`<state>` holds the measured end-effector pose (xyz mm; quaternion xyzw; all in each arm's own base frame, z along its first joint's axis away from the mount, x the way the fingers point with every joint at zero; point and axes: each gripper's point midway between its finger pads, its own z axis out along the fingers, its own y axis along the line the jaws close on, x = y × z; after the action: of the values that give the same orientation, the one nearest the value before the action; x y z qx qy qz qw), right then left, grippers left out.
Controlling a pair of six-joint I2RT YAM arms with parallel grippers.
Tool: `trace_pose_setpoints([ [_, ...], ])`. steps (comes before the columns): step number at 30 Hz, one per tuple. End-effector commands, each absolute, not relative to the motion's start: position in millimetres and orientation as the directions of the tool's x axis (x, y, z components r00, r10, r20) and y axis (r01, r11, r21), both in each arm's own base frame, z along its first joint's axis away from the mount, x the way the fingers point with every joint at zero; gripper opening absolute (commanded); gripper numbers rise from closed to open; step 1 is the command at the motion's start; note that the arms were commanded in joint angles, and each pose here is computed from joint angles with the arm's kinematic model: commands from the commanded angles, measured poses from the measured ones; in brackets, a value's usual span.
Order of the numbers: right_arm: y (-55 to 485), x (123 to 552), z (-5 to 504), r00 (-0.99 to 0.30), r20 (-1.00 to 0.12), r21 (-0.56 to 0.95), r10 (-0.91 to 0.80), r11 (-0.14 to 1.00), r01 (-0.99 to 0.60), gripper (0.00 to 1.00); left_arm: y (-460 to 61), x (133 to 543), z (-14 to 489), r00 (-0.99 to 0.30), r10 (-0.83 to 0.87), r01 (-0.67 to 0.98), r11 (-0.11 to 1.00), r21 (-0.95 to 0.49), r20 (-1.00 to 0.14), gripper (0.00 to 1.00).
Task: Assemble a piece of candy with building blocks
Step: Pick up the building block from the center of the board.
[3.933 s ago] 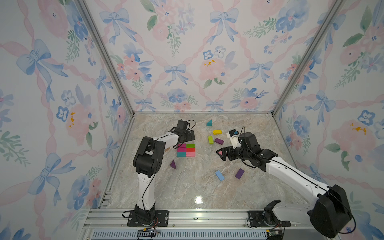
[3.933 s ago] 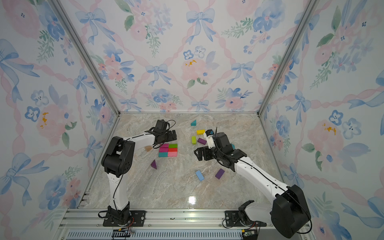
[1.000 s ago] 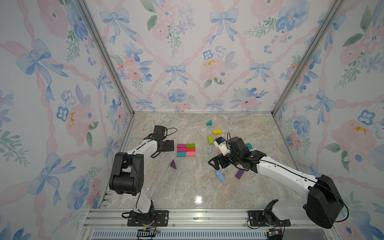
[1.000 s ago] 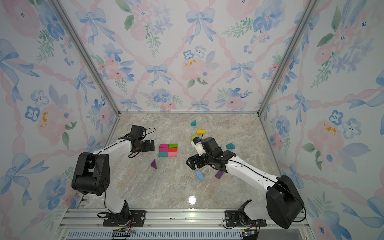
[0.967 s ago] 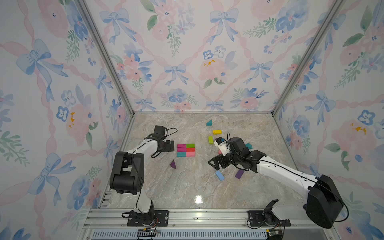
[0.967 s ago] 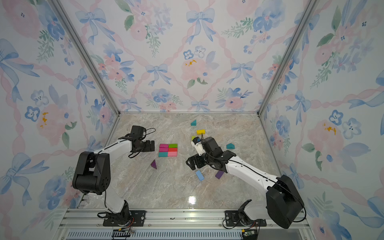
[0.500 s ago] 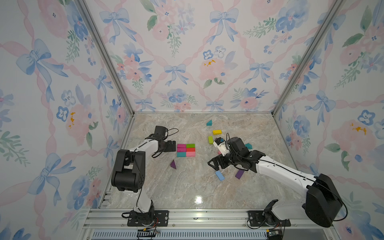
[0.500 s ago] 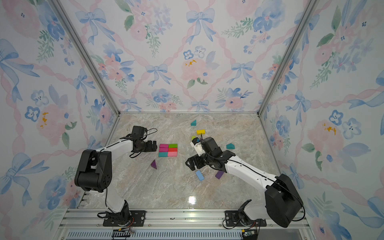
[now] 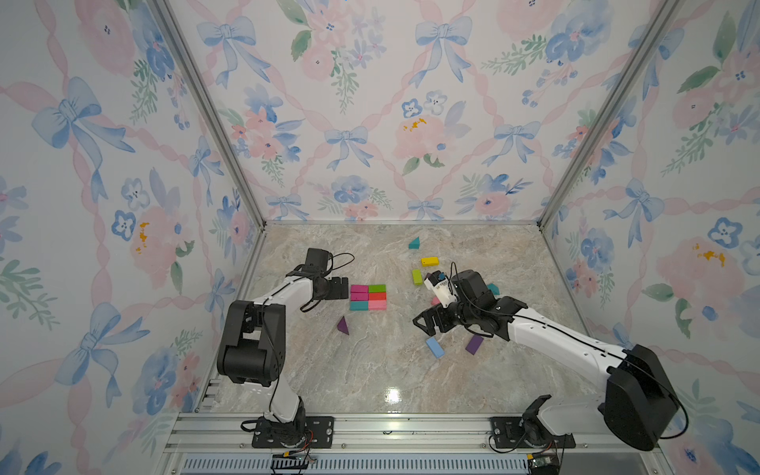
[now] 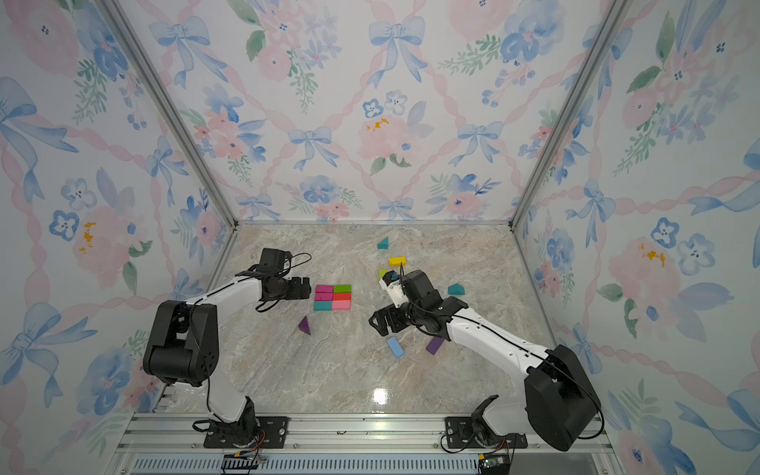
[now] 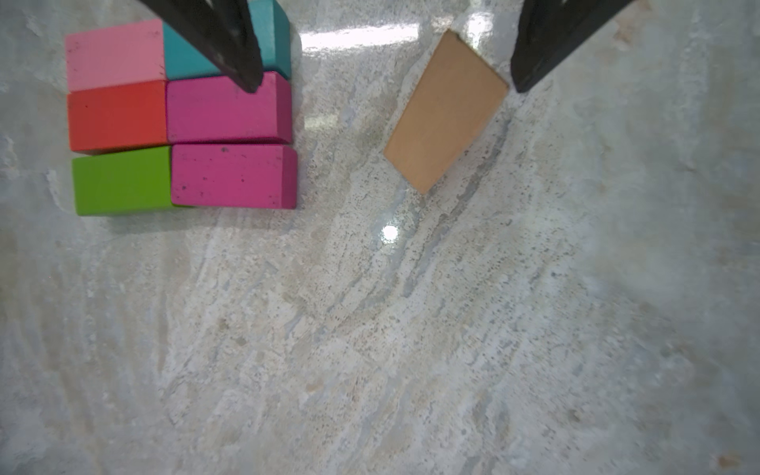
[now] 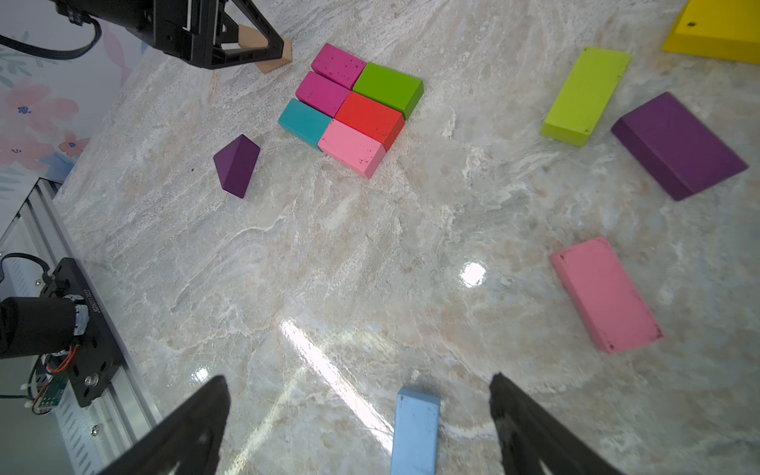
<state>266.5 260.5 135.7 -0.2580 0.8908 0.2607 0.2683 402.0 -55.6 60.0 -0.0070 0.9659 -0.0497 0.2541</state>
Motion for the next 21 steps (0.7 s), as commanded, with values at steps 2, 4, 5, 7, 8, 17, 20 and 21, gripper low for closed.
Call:
trace_pose_setpoints([
  [2, 254, 266, 136, -0.718, -0.619, 0.323, -0.317, 0.73, -0.602, 0.99, -42, 406, 69, -0.866, 0.057, 0.05, 0.998, 0.027, -0.497, 0.96],
  [4, 254, 267, 134, -0.72, -0.616, 0.323, -0.32, 0.731, -0.601, 0.99, -43, 407, 64, -0.869, 0.073, 0.062, 0.997, 0.039, -0.489, 0.96],
  [5, 255, 267, 134, -0.721, -0.614, 0.324, -0.32, 0.731, -0.601, 0.99, -45, 408, 63, -0.871, 0.081, 0.07, 0.997, 0.039, -0.485, 0.96],
  [7, 256, 268, 136, -0.719, -0.617, 0.326, -0.32, 0.728, -0.603, 0.99, -49, 411, 60, -0.872, 0.099, 0.085, 0.995, 0.05, -0.48, 0.96],
  [8, 256, 268, 137, -0.717, -0.619, 0.325, -0.321, 0.727, -0.605, 0.99, -51, 412, 58, -0.872, 0.109, 0.094, 0.994, 0.054, -0.478, 0.96],
  [17, 255, 270, 134, -0.719, -0.615, 0.323, -0.323, 0.729, -0.604, 0.99, -52, 415, 38, -0.893, 0.121, 0.106, 0.993, 0.059, -0.432, 0.89],
  [20, 254, 271, 132, -0.721, -0.615, 0.325, -0.32, 0.73, -0.601, 0.99, -51, 413, 37, -0.895, 0.118, 0.102, 0.993, 0.062, -0.43, 0.81],
  [21, 254, 272, 132, -0.721, -0.615, 0.325, -0.319, 0.73, -0.601, 0.99, -51, 412, 36, -0.896, 0.12, 0.103, 0.993, 0.062, -0.428, 0.78],
])
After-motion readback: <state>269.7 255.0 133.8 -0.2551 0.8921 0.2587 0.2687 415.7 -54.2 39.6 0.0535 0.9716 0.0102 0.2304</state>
